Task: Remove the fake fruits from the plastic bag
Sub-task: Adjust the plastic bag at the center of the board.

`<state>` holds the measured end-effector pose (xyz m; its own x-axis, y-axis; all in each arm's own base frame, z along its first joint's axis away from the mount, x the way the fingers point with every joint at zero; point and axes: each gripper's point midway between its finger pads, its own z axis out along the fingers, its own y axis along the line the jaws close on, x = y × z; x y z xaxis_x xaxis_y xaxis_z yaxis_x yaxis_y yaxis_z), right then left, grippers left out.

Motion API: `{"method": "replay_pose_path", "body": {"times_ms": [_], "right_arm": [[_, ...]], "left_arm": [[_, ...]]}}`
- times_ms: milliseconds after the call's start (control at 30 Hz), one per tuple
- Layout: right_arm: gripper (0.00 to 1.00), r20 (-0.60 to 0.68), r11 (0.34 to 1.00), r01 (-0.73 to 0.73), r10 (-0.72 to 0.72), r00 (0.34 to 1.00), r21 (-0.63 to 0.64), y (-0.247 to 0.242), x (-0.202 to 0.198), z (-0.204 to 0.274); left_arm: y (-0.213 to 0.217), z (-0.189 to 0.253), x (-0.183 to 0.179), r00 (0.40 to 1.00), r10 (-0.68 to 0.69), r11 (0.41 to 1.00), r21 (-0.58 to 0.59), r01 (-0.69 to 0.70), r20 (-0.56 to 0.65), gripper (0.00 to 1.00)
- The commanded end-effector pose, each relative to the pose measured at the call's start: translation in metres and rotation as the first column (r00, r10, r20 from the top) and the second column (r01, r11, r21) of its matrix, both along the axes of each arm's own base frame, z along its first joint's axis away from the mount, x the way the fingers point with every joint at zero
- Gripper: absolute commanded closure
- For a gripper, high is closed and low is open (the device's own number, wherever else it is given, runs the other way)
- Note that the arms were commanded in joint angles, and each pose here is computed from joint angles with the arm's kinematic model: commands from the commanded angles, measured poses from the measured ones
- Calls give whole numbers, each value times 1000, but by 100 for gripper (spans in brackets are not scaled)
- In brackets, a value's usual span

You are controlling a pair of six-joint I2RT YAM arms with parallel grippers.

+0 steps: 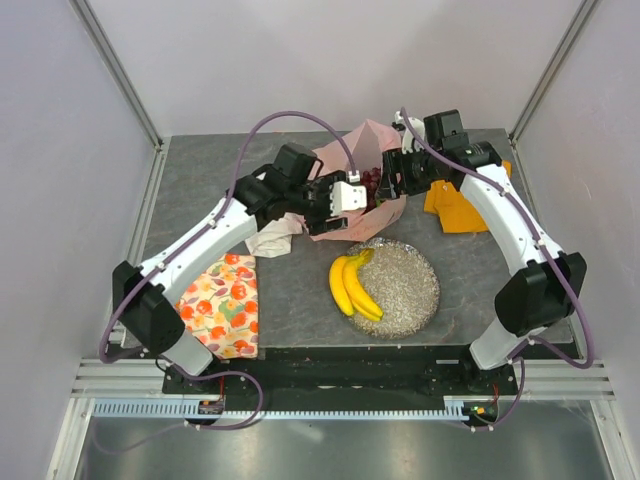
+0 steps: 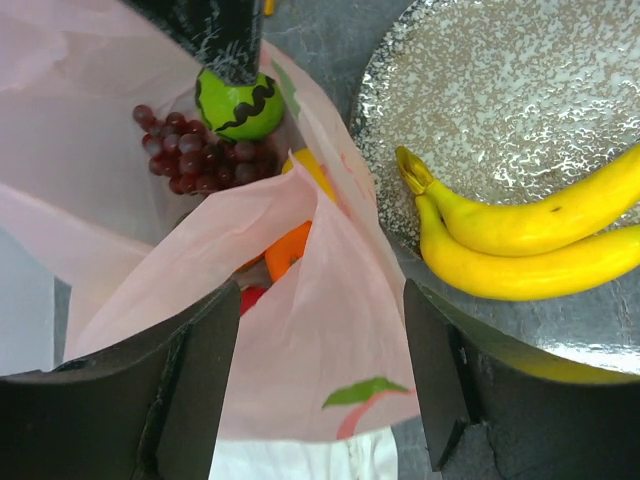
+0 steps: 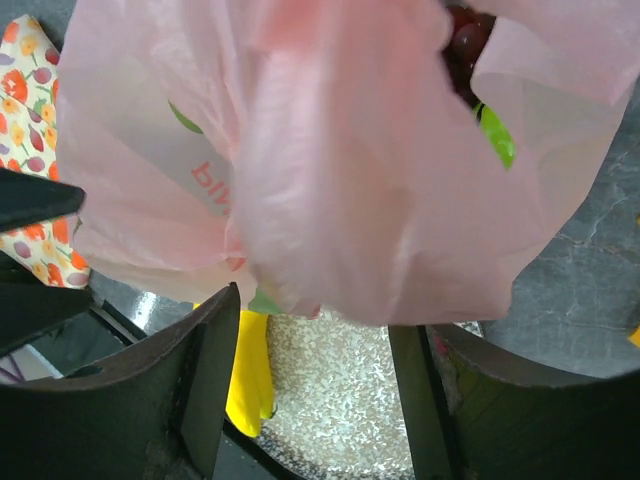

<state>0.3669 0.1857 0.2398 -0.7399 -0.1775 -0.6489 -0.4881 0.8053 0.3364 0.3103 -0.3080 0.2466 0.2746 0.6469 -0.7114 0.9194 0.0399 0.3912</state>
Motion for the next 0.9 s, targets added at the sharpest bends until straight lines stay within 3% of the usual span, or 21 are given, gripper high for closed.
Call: {"method": "replay_pose_path", "body": {"times_ms": [0, 100, 333, 500, 567, 600, 733, 867], "right_arm": [[34, 40, 994, 38, -42, 998, 100, 1, 15, 34], [35, 89, 993, 26, -37, 995, 119, 0, 15, 59], [35, 232, 935, -195, 128, 964, 295, 28, -22, 130], [35, 279, 892, -187, 72, 958, 412, 40, -9, 132], [36, 234, 870, -172, 67, 970, 461, 48, 0, 128], [37, 221, 865, -169, 70, 973, 473, 52, 4, 125], [43, 126, 845, -163, 115, 985, 509, 80, 12, 94], [53, 3, 914, -44, 47, 999, 402, 70, 14, 41]], "left_arm": [[-25, 18, 0, 989, -106, 994, -2, 106, 103, 28], [-28, 2, 4, 988, -89, 994, 79, 80, 126, 34], [-19, -10, 20, 998, 26, 987, 159, -36, 62, 59], [-4, -19, 9, 999, 37, 983, 181, -40, 17, 67], [3, -20, 4, 999, 44, 981, 188, -44, 4, 93], [5, -20, 2, 999, 52, 981, 187, -50, -4, 98], [16, -7, -5, 995, 92, 987, 131, -87, -29, 98], [38, 27, 1, 951, 289, 956, -27, -293, -108, 98]]}}
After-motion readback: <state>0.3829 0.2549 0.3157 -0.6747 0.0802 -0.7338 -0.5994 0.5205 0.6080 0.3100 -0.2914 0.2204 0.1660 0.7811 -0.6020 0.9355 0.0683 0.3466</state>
